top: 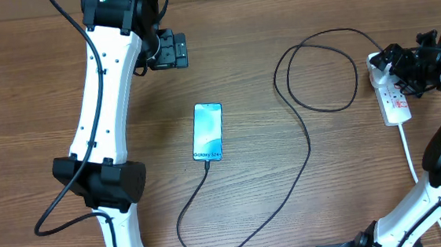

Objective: Plug charger to phone and switch on socket

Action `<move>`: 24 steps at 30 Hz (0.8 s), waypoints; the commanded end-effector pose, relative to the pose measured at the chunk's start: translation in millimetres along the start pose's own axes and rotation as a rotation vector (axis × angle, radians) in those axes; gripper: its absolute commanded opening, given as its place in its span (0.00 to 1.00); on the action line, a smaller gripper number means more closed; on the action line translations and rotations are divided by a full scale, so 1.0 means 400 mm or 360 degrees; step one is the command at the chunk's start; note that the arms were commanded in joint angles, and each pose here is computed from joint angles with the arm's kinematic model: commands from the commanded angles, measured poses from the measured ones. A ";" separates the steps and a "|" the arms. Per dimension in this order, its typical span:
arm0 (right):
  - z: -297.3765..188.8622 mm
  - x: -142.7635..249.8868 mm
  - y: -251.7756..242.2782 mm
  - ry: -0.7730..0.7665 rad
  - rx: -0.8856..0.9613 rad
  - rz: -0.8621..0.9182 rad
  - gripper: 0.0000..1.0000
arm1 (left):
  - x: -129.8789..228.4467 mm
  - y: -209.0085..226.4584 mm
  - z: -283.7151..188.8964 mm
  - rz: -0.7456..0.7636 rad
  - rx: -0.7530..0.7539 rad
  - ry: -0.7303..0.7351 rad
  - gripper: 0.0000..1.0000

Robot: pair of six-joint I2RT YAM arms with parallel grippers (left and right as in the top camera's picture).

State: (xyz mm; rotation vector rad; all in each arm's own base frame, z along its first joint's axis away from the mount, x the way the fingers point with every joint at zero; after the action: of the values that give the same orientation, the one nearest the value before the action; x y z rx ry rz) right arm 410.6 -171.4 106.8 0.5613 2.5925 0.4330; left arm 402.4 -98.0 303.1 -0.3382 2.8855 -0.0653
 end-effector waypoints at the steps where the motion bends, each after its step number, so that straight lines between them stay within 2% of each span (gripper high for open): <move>1: 0.020 0.005 -0.023 0.0038 0.0108 0.0014 1.00 | 0.001 -0.003 -0.024 0.0037 0.0010 -0.0050 1.00; 24: 0.049 0.035 0.064 0.0148 -0.0013 -0.0092 1.00 | 0.001 -0.003 -0.024 0.0037 0.0010 -0.0050 1.00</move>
State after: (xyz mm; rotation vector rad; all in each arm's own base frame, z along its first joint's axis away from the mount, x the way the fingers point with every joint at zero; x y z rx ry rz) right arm 407.9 -167.7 102.0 0.5477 2.6669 0.3229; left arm 402.4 -98.0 303.1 -0.3382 2.8855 -0.0653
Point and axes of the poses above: each gripper's point midway between its finger pads, its own z axis out along the fingers, its own y axis along the line the jaws close on, x = y × z, the point moved 7 cm from there along -z, back along the fingers, and after that the axes turned 10 degrees about -z, right-handed, at the moved point
